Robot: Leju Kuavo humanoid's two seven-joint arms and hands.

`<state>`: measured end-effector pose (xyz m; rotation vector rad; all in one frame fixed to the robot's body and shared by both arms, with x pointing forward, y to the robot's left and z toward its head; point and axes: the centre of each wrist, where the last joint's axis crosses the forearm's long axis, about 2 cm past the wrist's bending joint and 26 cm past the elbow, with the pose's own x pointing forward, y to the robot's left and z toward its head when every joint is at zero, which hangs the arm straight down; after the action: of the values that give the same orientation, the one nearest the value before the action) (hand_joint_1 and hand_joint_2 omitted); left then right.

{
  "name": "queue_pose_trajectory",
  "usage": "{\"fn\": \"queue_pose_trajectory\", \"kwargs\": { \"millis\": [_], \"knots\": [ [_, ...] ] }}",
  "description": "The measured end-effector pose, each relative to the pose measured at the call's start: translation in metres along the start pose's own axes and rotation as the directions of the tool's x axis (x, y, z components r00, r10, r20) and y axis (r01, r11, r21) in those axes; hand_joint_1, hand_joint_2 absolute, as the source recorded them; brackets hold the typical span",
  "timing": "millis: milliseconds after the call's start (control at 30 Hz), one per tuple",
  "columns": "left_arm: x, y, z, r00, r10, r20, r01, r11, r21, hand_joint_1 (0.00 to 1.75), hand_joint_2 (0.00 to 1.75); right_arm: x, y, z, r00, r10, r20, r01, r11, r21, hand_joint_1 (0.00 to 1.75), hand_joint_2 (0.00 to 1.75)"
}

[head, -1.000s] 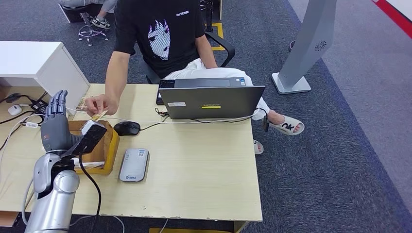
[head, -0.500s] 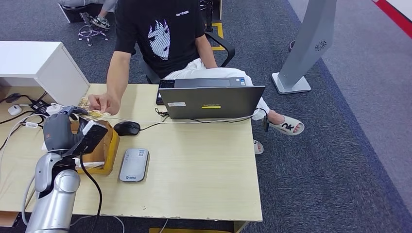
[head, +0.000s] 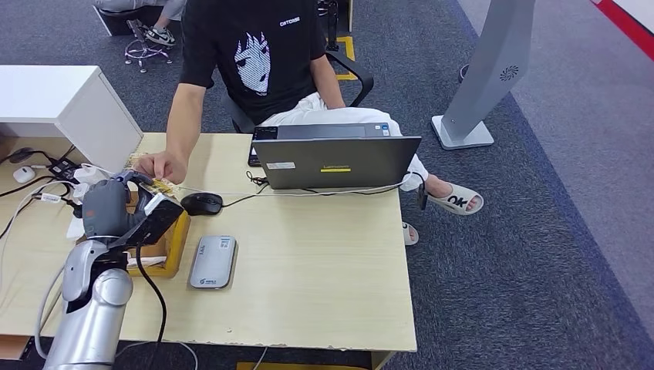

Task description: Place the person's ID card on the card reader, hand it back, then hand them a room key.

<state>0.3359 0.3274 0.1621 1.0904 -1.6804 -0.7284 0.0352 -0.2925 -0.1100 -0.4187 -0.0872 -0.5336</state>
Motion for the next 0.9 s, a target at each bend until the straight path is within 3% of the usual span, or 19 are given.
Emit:
{"fn": "queue_pose_trajectory", "kwargs": {
  "millis": [167,567,900],
  "knots": [
    [0.012,-0.009,0.001,0.998,-0.067,0.005,0.068,0.991,-0.118,1.75,1.75,0.000,0.000,0.000,1.000,-0.008,-0.007,0.008,1.000,-0.001,0.00,1.75],
    [0.029,-0.024,0.007,0.986,-0.154,0.071,0.167,0.954,-0.248,1.75,1.75,-0.002,-0.001,0.000,0.999,-0.023,-0.024,0.023,1.000,-0.003,0.00,1.75],
    [0.029,-0.045,0.020,0.978,-0.181,0.104,0.207,0.902,-0.378,1.75,1.75,-0.003,0.000,0.000,0.999,-0.025,-0.034,0.025,1.000,0.000,0.00,1.75]
  ]
}}
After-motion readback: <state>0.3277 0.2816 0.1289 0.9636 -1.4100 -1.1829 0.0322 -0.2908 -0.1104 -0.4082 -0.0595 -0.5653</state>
